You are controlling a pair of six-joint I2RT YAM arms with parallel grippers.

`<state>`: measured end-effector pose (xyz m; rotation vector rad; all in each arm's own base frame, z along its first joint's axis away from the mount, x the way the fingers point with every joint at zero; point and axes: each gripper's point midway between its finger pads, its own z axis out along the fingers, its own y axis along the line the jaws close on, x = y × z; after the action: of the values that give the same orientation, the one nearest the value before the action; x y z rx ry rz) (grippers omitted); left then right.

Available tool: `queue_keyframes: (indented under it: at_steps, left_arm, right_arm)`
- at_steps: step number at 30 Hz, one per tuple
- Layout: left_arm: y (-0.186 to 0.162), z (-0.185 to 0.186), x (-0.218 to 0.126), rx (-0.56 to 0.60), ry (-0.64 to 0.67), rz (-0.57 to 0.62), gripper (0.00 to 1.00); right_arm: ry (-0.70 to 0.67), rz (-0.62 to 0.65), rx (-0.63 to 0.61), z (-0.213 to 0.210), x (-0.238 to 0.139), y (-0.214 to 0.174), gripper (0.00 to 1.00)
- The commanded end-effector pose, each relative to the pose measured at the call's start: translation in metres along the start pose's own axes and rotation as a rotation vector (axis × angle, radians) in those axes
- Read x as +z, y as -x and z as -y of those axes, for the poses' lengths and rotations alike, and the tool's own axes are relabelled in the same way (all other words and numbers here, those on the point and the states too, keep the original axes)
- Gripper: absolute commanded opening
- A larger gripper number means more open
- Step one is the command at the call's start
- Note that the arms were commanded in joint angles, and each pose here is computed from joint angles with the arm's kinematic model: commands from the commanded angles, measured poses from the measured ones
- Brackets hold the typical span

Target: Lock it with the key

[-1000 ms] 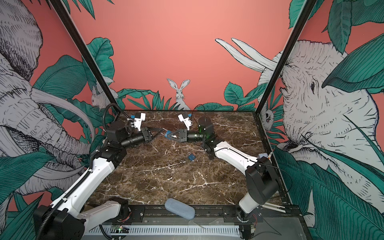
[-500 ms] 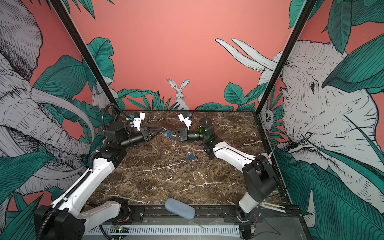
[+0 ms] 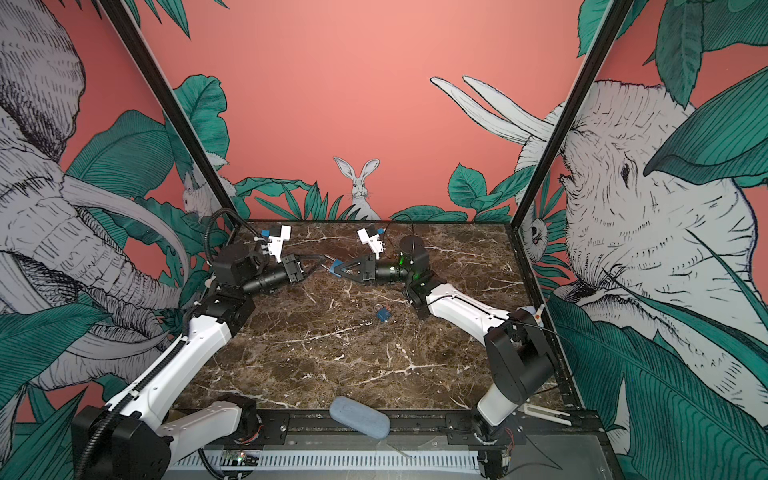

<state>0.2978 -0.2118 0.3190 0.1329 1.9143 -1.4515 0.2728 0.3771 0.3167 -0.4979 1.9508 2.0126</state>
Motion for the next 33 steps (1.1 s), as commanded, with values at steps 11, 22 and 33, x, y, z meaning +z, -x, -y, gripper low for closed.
queue_keyframes:
  at_steps: [11,22,33]
  left_arm:
    - [-0.046,-0.033,0.002,-0.090,0.039,-0.093,0.00]
    - [-0.066,-0.025,0.014,-0.103,0.007,-0.146,0.00]
    - [-0.077,-0.023,0.018,-0.119,0.006,-0.170,0.00]
  right_arm:
    - [0.152,0.030,-0.196,-0.061,-0.001,0.013,0.00]
    - [0.116,0.019,-0.181,-0.044,0.006,0.013,0.00]
    - [0.047,-0.003,-0.196,-0.031,0.010,0.009,0.00]
